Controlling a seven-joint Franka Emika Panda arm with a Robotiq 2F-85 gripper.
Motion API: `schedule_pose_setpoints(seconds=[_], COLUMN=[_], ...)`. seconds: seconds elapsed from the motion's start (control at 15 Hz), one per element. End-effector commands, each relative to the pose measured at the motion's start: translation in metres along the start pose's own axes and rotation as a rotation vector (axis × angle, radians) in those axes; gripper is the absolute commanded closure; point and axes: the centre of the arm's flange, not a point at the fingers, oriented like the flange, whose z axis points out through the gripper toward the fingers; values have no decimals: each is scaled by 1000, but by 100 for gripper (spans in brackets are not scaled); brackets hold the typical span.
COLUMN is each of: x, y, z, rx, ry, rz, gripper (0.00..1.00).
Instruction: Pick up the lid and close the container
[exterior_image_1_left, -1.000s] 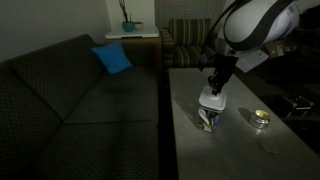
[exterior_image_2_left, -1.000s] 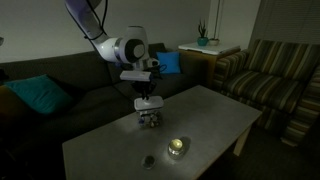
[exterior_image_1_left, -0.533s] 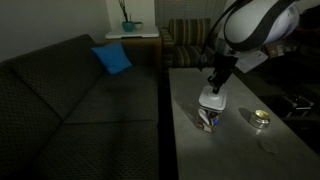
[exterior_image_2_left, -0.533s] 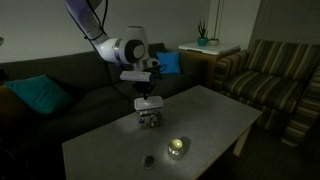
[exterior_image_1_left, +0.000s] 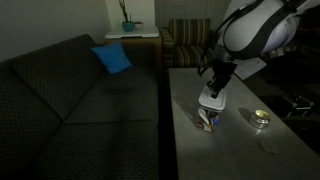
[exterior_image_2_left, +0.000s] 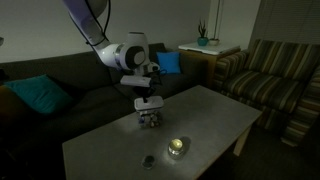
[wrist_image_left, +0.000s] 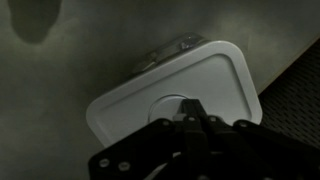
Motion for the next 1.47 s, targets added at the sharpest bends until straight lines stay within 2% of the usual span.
schedule_pose_setpoints(seconds=[0.0,1.0,1.4], x=[9,32,37], y=[9,25,29], z=[26,85,89], rx=[32,112,144], ry=[-13,-202,-255], rz=[4,56,70], gripper=[100,100,100])
